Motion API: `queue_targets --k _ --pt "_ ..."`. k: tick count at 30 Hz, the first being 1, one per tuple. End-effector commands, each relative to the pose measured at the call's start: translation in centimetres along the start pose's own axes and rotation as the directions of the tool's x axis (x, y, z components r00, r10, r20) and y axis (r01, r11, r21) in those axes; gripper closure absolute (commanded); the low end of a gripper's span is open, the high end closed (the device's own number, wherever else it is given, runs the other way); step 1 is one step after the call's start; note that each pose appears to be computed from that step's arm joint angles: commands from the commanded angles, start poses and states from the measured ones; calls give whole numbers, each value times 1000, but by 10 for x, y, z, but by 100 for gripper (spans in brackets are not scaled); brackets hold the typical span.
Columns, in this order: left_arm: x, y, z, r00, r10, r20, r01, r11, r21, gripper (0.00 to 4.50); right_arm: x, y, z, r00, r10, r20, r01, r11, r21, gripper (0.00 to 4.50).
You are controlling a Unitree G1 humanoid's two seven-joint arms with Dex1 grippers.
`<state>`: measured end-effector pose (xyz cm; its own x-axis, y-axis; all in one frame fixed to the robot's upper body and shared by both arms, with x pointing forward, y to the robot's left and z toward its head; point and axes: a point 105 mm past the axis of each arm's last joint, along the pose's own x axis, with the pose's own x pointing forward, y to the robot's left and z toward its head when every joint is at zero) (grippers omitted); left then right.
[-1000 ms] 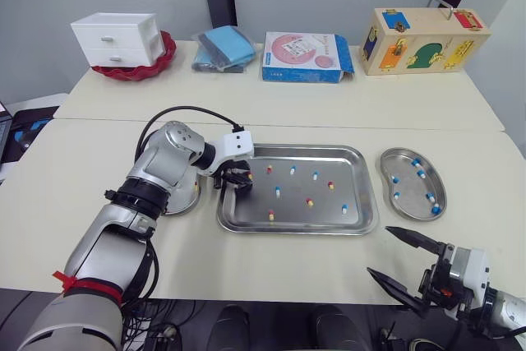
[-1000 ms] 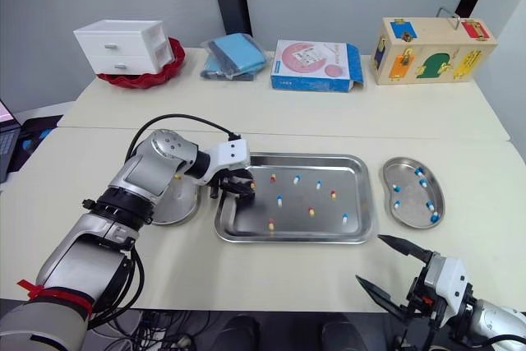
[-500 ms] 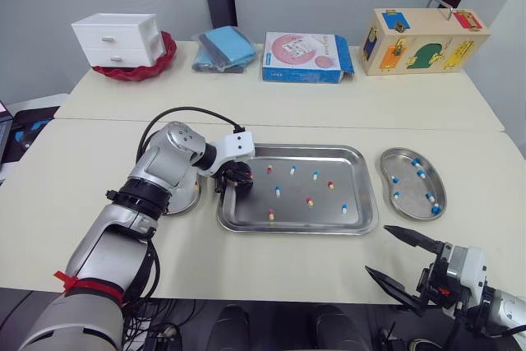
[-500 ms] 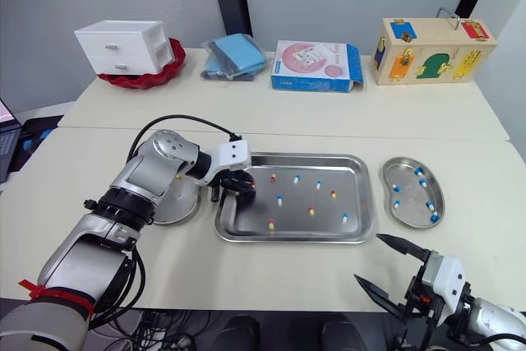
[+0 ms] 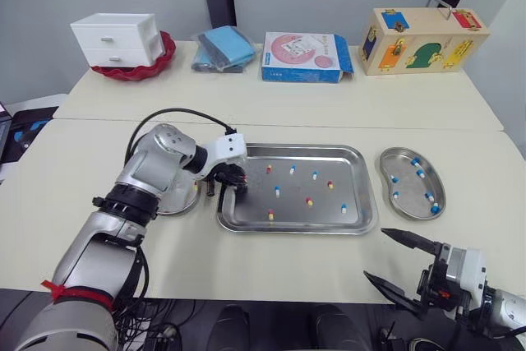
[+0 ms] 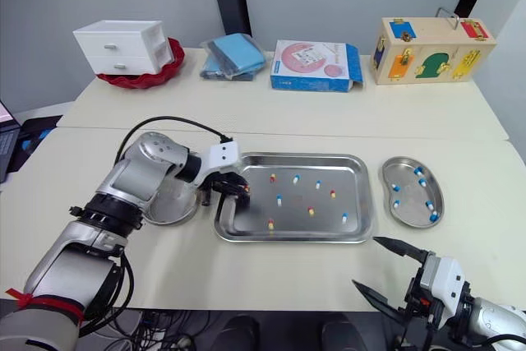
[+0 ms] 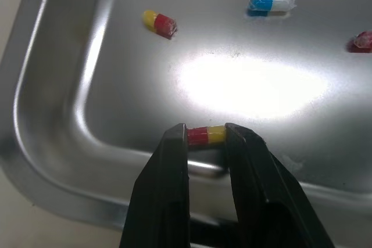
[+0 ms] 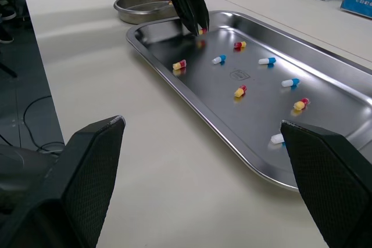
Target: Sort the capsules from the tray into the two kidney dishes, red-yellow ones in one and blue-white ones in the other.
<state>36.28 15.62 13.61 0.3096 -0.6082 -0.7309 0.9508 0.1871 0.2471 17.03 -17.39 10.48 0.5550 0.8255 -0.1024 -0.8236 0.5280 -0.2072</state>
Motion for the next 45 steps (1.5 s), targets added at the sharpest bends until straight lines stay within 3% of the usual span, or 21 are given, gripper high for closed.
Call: queue_targets --k 1,6,15,23,36,39,45 --pt "-27 3 14 997 42 62 -42 999 -6 355 1 2 11 999 27 28 -26 999 -35 0" --pt "-64 5 3 987 151 54 -146 985 -88 355 7 7 13 996 82 46 -80 996 -34 0" --pt "-110 2 -39 931 360 -50 -361 900 -243 355 14 2 12 984 171 44 -168 984 -60 0" --pt "-116 -6 -66 900 419 -117 -434 847 -307 355 19 -3 13 982 178 70 -174 983 -59 0" --pt "-113 -11 -66 900 416 -128 -435 842 -318 355 18 -7 14 984 159 79 -156 987 -41 0" --pt "-112 -9 -67 899 415 -141 -438 839 -324 301 17 -7 14 985 155 77 -152 987 -43 0" --pt "-112 -10 -66 902 408 -142 -432 839 -332 111 16 -7 13 986 153 73 -150 988 -45 0"
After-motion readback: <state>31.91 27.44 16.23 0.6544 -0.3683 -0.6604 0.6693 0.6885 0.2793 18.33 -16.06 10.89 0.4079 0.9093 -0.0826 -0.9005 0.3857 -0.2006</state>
